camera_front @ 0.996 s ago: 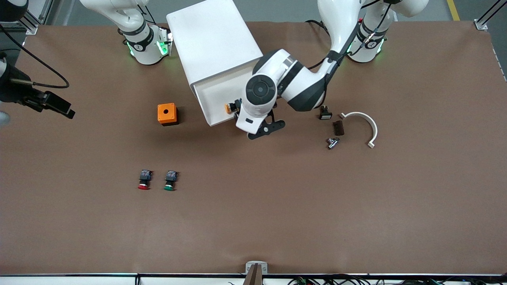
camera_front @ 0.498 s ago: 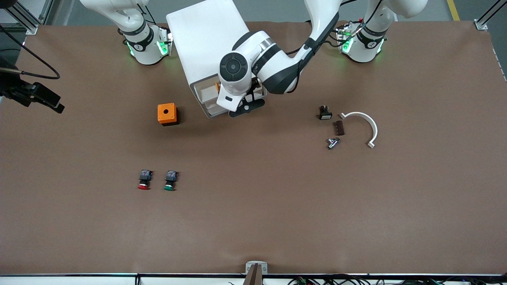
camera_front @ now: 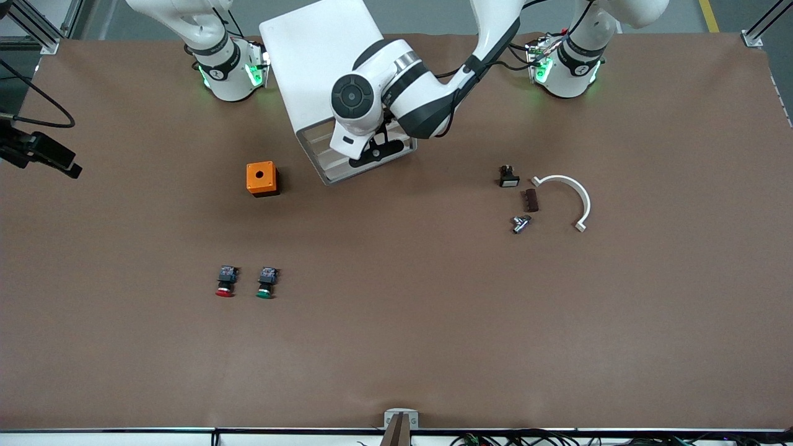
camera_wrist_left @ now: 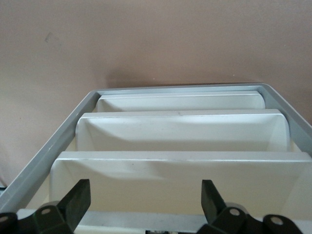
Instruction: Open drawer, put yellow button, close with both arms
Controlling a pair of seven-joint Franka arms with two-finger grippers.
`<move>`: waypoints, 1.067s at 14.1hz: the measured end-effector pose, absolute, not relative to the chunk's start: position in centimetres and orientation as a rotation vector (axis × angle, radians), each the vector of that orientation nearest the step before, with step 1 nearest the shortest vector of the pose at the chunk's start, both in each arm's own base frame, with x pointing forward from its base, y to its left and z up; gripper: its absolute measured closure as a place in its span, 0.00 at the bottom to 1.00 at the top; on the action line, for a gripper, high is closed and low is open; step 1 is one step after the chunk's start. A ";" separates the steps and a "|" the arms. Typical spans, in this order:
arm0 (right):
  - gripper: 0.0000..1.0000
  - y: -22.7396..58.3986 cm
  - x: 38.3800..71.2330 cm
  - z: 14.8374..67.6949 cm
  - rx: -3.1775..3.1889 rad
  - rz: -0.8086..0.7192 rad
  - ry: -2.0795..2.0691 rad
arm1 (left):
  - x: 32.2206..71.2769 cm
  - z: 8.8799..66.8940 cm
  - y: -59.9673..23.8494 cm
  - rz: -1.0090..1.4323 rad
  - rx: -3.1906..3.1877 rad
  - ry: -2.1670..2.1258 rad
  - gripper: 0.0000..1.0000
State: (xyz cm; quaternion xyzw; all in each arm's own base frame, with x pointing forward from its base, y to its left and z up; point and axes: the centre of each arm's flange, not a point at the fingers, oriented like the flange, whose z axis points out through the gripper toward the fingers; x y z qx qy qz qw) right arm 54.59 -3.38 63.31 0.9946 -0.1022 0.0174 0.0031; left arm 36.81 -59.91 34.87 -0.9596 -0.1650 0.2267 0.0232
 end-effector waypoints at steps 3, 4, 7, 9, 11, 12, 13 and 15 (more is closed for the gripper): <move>0.00 -3.2 54.7 62.9 3.122 0.051 -0.305 | 38.0 34.9 -59.2 0.723 -2.969 -0.549 0.00; 0.00 -3.2 54.7 62.8 3.122 0.048 -0.303 | 39.6 35.0 -58.2 0.721 -2.971 -0.589 0.00; 0.00 -3.2 54.7 62.3 3.122 0.039 -0.299 | 49.2 36.3 -50.7 0.701 -2.982 -0.830 0.00; 0.00 -3.2 54.7 62.3 3.123 0.043 -0.298 | 55.8 38.4 -43.3 0.595 -3.011 -0.921 0.00; 0.00 -3.2 54.7 62.3 3.124 0.047 -0.296 | 59.7 41.7 -37.0 0.423 -3.034 -0.941 0.00; 0.00 -3.2 54.7 62.3 3.124 0.048 -0.295 | 61.1 43.7 -34.2 0.348 -3.044 -0.954 0.00; 0.00 -3.2 54.7 62.3 3.124 0.049 -0.296 | 62.2 45.6 -31.4 0.293 -3.058 -0.962 0.00; 0.00 -3.2 54.6 62.5 3.124 0.052 -0.297 | 64.1 48.8 -25.4 0.212 -3.109 -0.925 0.00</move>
